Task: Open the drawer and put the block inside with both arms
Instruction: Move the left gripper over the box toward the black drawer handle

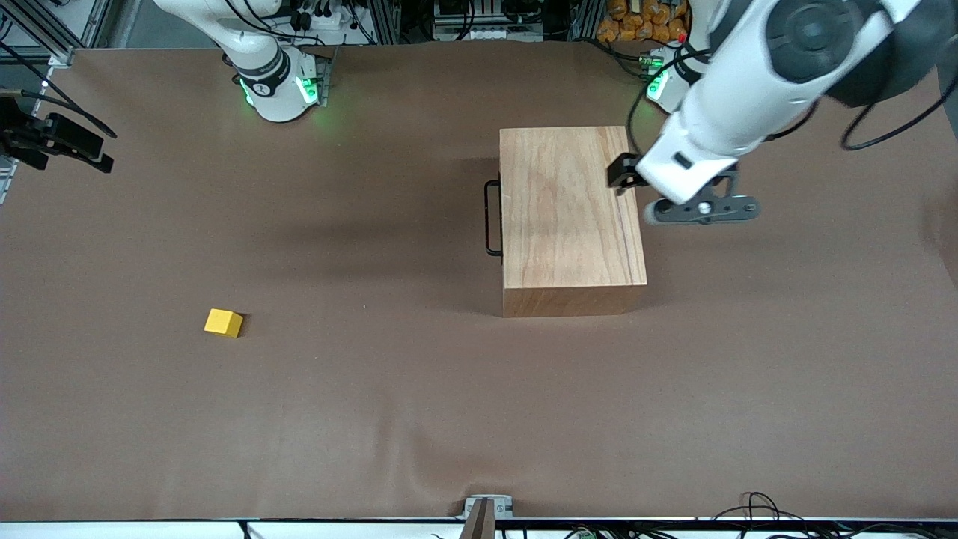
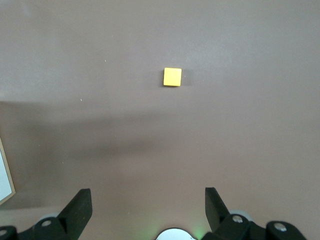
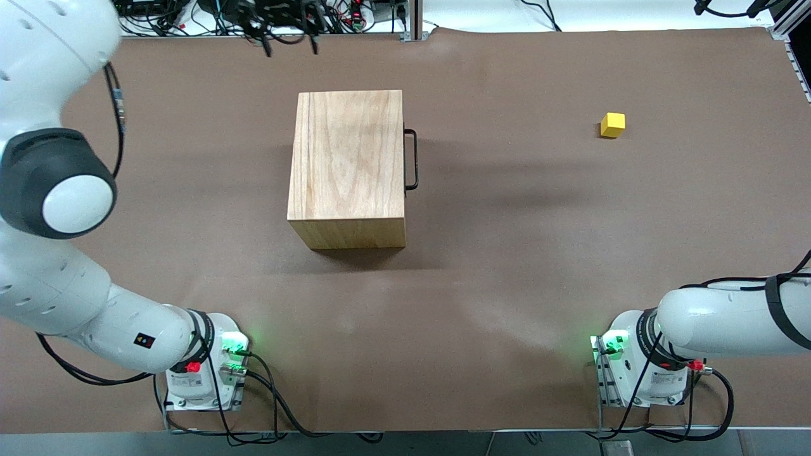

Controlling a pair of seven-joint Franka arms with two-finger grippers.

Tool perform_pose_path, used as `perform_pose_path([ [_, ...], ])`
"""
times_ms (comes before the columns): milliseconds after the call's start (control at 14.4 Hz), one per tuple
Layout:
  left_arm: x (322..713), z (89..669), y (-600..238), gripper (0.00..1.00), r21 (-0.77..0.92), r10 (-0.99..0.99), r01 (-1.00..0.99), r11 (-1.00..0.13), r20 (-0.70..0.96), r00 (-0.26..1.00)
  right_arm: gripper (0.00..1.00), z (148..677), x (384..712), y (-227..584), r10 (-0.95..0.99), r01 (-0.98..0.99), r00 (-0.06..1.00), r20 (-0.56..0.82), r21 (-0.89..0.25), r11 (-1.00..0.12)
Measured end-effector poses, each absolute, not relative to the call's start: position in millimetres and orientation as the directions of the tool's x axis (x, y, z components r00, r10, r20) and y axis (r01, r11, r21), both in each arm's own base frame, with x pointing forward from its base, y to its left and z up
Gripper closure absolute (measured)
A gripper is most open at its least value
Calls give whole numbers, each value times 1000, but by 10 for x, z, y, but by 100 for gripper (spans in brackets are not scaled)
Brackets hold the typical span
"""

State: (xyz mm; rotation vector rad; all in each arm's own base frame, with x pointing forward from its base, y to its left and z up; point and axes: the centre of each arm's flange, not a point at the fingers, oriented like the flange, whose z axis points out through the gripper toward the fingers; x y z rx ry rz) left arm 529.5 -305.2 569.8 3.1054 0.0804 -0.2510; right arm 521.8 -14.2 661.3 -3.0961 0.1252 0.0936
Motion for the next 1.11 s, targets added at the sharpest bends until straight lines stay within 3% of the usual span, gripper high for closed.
perform_pose_path([
  [488, 4999, 4949, -4367, 0, -16, 157, 156, -988, -145, 977, 0, 6533, 5250, -138, -79, -82, 995, -59, -39, -996],
  [1114, 4563, 4135, -5393, 0, -67, 241, 237, -969, -70, 968, 0, 6420, 5211, -125, -76, -80, 991, -111, -37, -996],
])
